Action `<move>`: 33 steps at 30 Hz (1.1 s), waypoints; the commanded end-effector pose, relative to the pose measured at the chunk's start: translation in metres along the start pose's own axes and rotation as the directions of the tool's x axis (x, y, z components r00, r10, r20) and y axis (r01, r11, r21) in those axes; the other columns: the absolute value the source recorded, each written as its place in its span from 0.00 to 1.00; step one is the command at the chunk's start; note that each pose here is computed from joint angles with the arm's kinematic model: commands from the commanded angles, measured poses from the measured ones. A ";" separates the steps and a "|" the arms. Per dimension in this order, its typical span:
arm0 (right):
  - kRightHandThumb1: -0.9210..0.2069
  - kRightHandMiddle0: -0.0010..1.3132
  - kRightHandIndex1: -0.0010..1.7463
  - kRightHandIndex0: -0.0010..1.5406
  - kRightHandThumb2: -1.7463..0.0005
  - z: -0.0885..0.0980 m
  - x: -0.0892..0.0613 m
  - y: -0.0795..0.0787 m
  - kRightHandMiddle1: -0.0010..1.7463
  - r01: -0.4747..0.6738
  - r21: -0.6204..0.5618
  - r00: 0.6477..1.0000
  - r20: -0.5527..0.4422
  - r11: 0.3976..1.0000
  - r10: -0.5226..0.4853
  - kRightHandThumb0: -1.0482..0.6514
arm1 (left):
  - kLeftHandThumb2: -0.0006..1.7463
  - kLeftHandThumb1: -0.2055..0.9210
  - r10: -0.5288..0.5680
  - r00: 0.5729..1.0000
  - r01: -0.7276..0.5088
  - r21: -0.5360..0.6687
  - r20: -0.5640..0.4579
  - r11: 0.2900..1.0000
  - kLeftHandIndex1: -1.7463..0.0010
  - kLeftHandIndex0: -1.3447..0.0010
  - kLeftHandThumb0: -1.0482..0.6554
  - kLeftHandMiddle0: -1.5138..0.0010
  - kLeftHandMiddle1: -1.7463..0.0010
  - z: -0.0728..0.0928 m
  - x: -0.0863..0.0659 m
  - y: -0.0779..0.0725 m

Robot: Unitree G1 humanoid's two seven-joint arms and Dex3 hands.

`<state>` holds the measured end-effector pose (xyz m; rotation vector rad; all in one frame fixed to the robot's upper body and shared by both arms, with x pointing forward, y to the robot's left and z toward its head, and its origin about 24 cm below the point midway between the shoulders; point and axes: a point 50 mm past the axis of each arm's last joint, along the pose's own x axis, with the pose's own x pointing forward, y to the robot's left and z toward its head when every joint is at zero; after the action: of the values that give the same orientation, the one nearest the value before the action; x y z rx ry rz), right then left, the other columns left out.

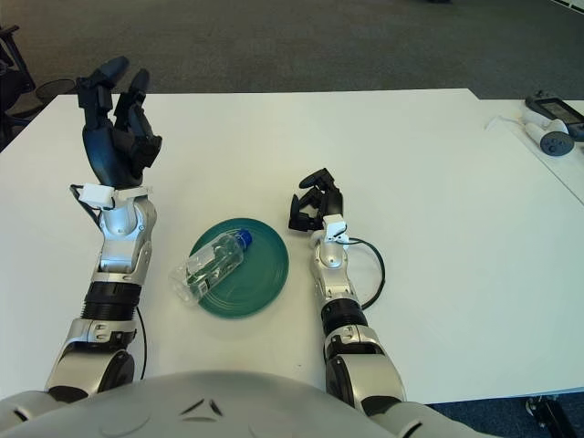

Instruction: Put the bottle into the plate.

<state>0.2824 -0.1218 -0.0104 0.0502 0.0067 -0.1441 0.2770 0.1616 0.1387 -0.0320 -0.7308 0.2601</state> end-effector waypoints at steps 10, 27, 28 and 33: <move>0.69 0.39 0.97 0.50 0.13 -0.067 -0.056 -0.018 1.00 0.053 -0.062 0.936 -0.346 0.997 -0.071 0.62 | 0.47 1.00 0.025 0.996 -0.016 0.102 -0.091 0.995 0.29 0.78 0.16 0.65 0.69 -0.028 -0.007 0.041; 0.71 0.39 0.97 0.51 0.13 -0.068 -0.058 -0.018 1.00 0.063 -0.048 0.934 -0.350 0.997 -0.076 0.62 | 0.50 1.00 -0.160 0.945 0.274 0.423 -0.285 0.864 0.41 0.87 0.21 0.69 0.78 -0.073 -0.045 0.080; 0.71 0.39 0.97 0.51 0.12 -0.068 -0.058 -0.018 1.00 0.060 -0.047 0.934 -0.349 0.997 -0.073 0.62 | 0.50 1.00 -0.157 0.939 0.282 0.424 -0.306 0.860 0.42 0.88 0.22 0.69 0.79 -0.076 -0.046 0.081; 0.70 0.39 0.97 0.51 0.13 -0.068 -0.059 -0.018 1.00 0.057 -0.042 0.936 -0.346 0.997 -0.068 0.62 | 0.51 1.00 -0.135 0.913 0.292 0.383 -0.386 0.876 0.44 0.91 0.23 0.68 0.85 -0.086 -0.049 0.082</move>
<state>0.2788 -0.1226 -0.0104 0.0488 0.0068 -0.1613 0.2736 0.2344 0.0348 0.4334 -0.3412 0.2099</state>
